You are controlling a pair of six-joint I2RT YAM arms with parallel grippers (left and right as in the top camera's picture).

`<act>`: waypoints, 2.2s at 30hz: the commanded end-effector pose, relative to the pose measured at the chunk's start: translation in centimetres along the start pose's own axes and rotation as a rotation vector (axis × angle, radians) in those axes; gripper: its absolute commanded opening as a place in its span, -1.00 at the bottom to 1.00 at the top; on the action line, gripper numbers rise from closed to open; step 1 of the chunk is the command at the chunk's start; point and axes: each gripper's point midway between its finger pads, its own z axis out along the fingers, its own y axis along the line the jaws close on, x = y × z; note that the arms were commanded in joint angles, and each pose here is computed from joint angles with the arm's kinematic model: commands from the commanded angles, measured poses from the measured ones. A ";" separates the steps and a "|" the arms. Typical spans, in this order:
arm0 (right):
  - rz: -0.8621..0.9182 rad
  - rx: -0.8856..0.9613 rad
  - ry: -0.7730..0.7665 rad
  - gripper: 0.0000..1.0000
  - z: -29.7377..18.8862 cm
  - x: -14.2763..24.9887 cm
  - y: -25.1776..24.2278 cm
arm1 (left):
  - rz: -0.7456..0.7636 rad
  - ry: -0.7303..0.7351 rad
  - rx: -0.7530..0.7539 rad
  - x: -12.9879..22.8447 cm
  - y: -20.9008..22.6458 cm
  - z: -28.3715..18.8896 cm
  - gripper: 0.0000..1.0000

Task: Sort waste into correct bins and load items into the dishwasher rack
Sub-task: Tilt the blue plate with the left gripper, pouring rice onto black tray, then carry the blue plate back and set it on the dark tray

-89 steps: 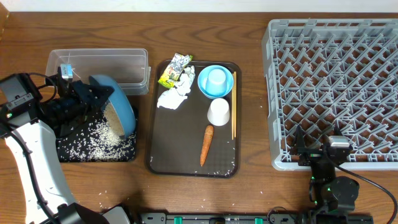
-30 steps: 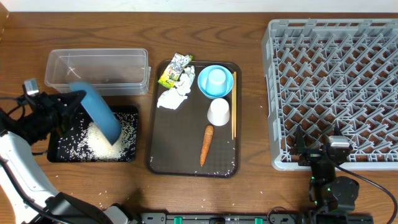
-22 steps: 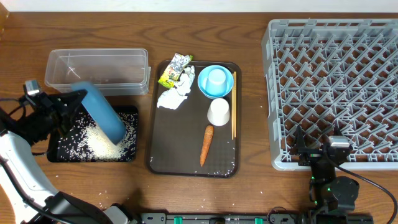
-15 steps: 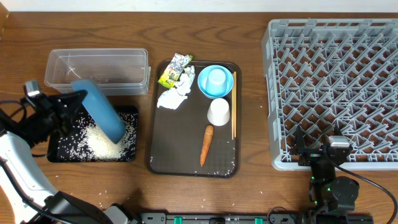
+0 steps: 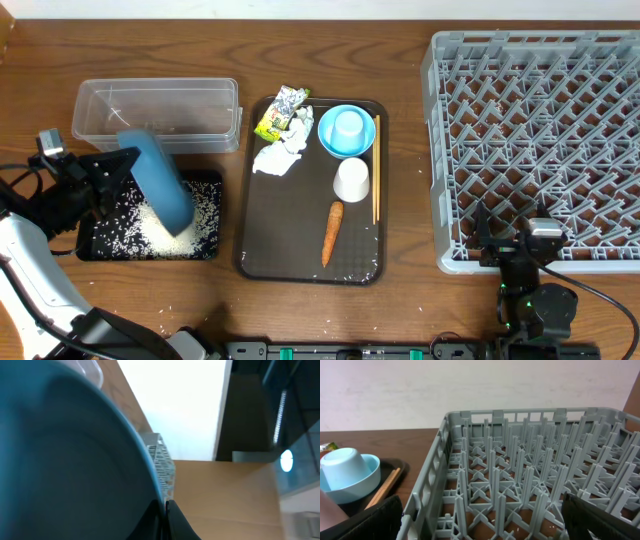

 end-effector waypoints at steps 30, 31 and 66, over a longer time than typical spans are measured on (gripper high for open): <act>0.004 0.003 -0.001 0.98 0.0 0.0 -0.1 | 0.325 0.057 -0.088 8.3 -5.9 0.7 -0.88; 0.003 0.003 -0.001 0.99 0.0 0.0 -0.1 | 0.323 0.046 -0.142 8.8 -5.7 0.7 -0.88; 0.003 0.003 -0.001 0.99 0.0 0.0 -0.1 | 0.910 0.511 -0.805 21.1 5.9 18.7 -0.88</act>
